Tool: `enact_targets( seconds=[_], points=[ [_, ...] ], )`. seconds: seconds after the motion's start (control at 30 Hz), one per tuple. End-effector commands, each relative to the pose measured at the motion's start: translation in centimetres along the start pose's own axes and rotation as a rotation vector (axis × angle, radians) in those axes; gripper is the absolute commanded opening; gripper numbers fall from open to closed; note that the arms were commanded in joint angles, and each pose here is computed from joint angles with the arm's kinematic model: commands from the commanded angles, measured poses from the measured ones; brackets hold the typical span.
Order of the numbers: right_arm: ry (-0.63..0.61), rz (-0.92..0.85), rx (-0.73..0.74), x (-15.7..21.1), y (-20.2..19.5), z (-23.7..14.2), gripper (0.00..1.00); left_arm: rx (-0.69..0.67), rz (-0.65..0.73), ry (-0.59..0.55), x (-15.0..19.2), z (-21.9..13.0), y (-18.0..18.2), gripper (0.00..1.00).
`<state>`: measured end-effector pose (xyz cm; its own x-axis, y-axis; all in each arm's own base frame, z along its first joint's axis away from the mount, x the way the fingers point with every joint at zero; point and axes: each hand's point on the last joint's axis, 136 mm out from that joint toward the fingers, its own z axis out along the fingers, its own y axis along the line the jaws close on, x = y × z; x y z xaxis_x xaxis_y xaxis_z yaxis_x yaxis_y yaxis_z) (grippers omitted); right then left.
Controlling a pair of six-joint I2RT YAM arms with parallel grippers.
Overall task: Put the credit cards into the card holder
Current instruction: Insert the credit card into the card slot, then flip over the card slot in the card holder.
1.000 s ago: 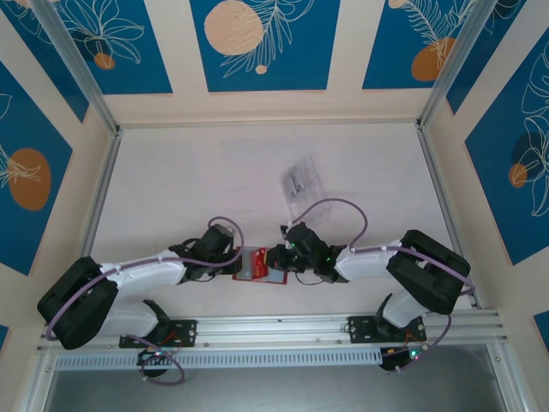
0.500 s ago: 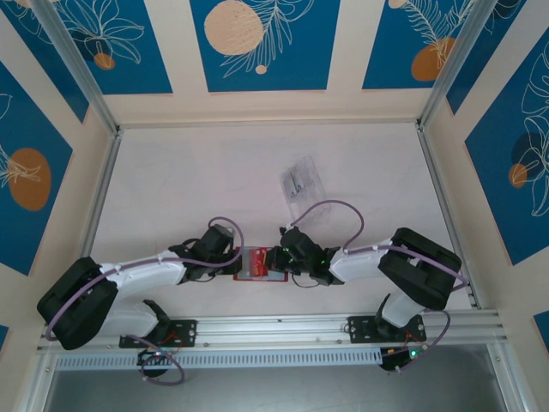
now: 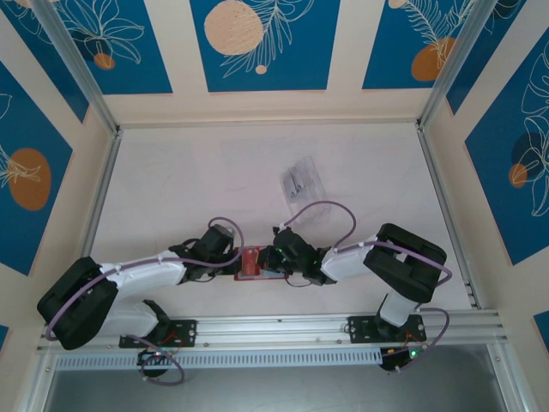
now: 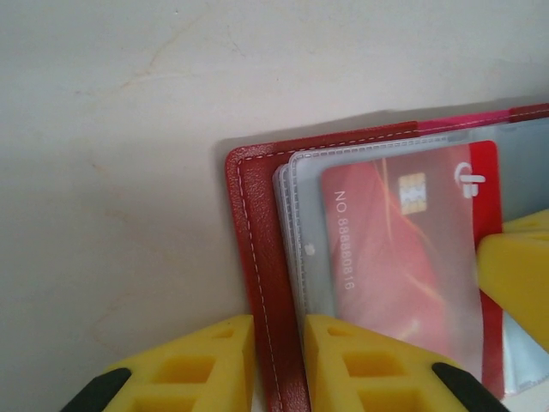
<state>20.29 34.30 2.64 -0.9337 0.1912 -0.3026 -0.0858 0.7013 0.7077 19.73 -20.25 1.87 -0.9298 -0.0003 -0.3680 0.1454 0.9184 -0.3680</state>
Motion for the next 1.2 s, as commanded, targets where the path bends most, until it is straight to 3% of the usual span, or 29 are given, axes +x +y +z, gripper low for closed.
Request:
enact_targets(
  seconds=[0.0,0.23,0.47,0.77,1.17],
  points=[
    [0.061,0.007,0.014,1.6,-0.5,1.0,0.00,-0.114,-0.001,0.130,3.8,0.5,3.0,0.22],
    [0.152,-0.019,-0.004,2.1,0.2,1.5,0.00,-0.119,-0.001,0.127,3.7,0.5,3.1,0.22],
    [0.241,-0.117,0.055,1.2,1.7,-1.1,0.19,-0.130,-0.006,0.112,3.5,0.4,3.3,0.24],
    [0.339,-0.165,0.123,-0.1,2.1,-4.0,0.28,-0.134,-0.007,0.112,3.6,0.7,3.4,0.23],
    [0.286,-0.354,0.398,-4.0,-0.9,-4.1,0.29,-0.127,-0.006,0.109,3.5,0.8,3.3,0.24]
  ],
)
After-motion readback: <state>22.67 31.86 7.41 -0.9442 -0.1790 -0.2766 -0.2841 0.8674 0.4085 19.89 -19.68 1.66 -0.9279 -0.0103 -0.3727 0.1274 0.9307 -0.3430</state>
